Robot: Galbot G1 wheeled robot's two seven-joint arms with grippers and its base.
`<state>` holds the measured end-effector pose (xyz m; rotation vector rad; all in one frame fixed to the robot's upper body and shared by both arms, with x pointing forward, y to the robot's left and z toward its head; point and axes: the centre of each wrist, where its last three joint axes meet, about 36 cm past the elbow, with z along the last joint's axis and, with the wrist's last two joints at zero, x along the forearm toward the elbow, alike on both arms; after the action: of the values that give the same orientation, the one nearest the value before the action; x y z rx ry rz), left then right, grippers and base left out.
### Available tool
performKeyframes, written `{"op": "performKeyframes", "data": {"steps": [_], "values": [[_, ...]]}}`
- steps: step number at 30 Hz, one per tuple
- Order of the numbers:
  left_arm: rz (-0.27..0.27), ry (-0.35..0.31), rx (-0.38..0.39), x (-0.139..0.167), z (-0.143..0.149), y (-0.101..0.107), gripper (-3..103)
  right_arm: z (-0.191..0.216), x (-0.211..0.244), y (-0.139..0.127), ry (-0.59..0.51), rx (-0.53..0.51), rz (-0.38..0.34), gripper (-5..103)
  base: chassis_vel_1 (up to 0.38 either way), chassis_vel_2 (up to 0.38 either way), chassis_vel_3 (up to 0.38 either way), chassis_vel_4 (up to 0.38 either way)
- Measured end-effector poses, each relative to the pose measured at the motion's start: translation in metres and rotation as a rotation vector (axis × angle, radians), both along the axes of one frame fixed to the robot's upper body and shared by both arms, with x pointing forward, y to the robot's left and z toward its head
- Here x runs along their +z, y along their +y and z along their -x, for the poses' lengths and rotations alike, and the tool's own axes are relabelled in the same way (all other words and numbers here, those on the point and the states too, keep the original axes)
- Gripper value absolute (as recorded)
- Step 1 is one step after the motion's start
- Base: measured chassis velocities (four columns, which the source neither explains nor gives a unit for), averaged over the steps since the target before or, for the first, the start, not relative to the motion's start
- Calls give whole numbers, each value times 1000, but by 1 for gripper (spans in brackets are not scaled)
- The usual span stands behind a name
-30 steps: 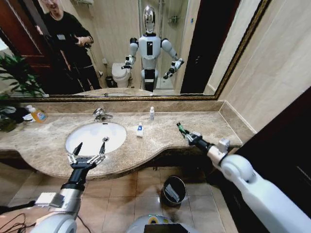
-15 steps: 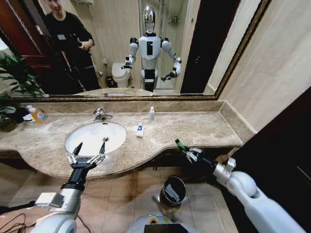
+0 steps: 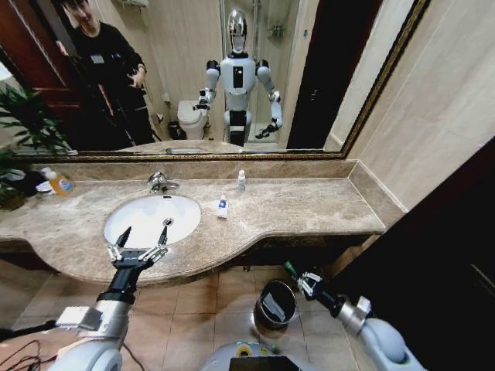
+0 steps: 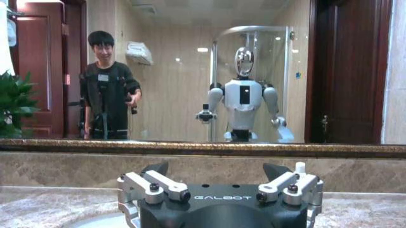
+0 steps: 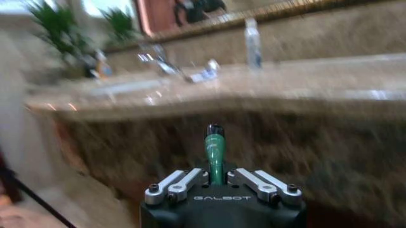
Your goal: Pick up the trash from the sink and place it in the trash bin.
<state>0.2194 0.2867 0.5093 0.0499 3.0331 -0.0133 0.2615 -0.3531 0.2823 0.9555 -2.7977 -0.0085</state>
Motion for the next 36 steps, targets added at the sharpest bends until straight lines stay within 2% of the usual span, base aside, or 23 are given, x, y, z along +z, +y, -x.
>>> {"op": "performKeyframes", "data": {"steps": [2, 4, 5, 8, 9, 13, 19, 36], "values": [[0, 0, 0, 0, 0, 0, 100, 3, -8, 4, 7, -36, 22, 10, 0, 0, 0, 0], [0, 0, 0, 0, 0, 0, 100, 9, -29, 18, 27, -149, 70, 10, 0, 0, 0, 0], [0, 0, 0, 0, 0, 0, 100, 9, -29, 18, 27, -149, 70, 10, 0, 0, 0, 0], [0, 0, 0, 0, 0, 0, 100, 12, -51, 32, 19, -235, 132, 10, 0, 0, 0, 0], [0, 0, 0, 0, 0, 0, 100, 12, -51, 32, 19, -235, 132, 10, 0, 0, 0, 0], [0, 0, 0, 0, 0, 0, 100, 9, -75, 45, 28, -274, 209, 10, 0, 0, 0, 0], [0, 0, 0, 0, 0, 0, 100, 11, -103, 53, 61, -267, 281, 10, 0, 0, 0, 0], [0, 0, 0, 0, 0, 0, 100, 13, -146, 60, 101, -322, 298, 10, 0, 0, 0, 0]]}}
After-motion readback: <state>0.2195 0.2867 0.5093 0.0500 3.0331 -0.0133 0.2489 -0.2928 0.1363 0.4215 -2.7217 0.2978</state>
